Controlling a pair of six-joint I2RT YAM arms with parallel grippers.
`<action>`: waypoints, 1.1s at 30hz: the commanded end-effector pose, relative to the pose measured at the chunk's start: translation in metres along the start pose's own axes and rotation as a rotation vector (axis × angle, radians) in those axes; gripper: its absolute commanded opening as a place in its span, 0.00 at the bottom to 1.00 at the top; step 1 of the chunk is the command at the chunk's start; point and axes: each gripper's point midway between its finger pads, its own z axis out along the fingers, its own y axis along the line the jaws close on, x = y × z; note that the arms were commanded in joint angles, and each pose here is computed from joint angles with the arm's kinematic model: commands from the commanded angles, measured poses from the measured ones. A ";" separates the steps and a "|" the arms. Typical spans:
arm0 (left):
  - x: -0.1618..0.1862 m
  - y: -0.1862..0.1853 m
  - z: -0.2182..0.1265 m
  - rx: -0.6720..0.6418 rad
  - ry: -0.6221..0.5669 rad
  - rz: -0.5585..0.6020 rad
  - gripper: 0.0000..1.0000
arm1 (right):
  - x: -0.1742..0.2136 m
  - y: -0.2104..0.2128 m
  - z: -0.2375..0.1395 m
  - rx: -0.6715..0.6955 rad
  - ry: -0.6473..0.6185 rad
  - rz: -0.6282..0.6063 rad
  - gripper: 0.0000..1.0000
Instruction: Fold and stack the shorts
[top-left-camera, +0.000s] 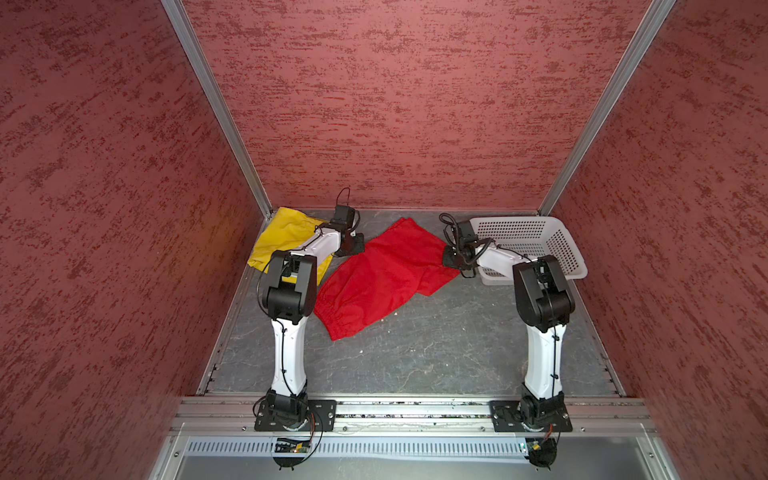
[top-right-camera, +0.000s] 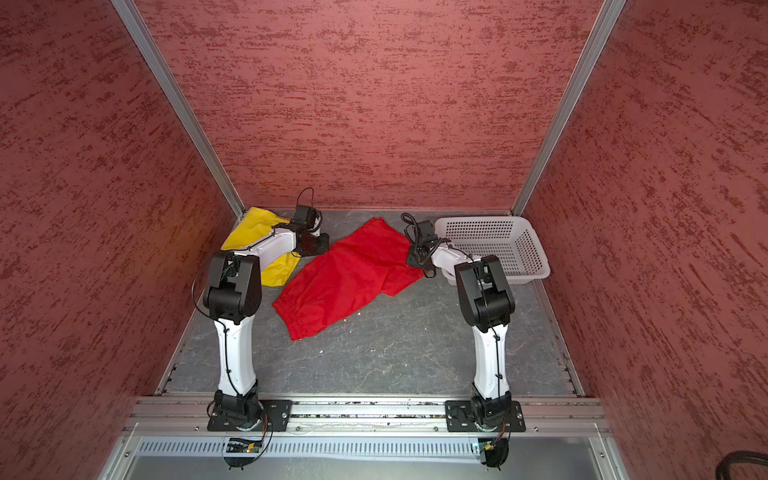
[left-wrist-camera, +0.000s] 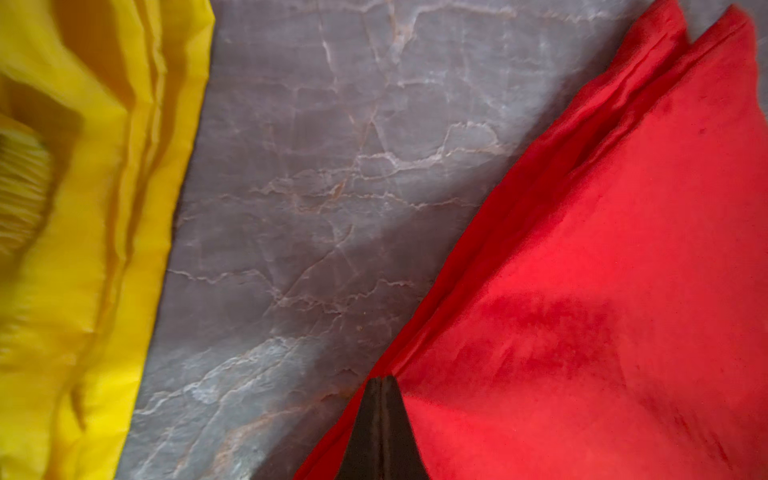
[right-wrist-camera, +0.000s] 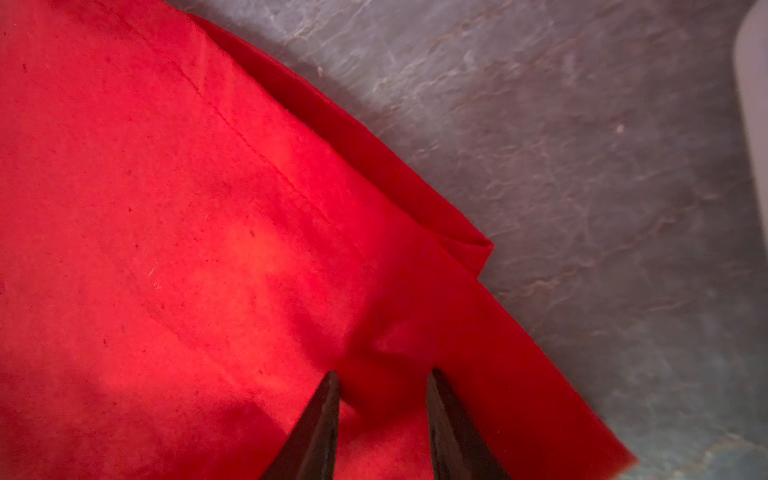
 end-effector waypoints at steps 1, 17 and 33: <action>0.009 0.004 0.014 -0.007 0.046 -0.027 0.31 | 0.001 -0.012 0.003 0.049 0.003 0.017 0.37; 0.055 -0.032 -0.129 -0.175 -0.118 0.108 0.76 | -0.005 0.020 -0.050 0.036 -0.063 -0.052 0.52; 0.225 -0.049 -0.151 -0.067 0.062 0.150 0.94 | 0.031 -0.013 -0.027 0.092 0.065 0.048 0.66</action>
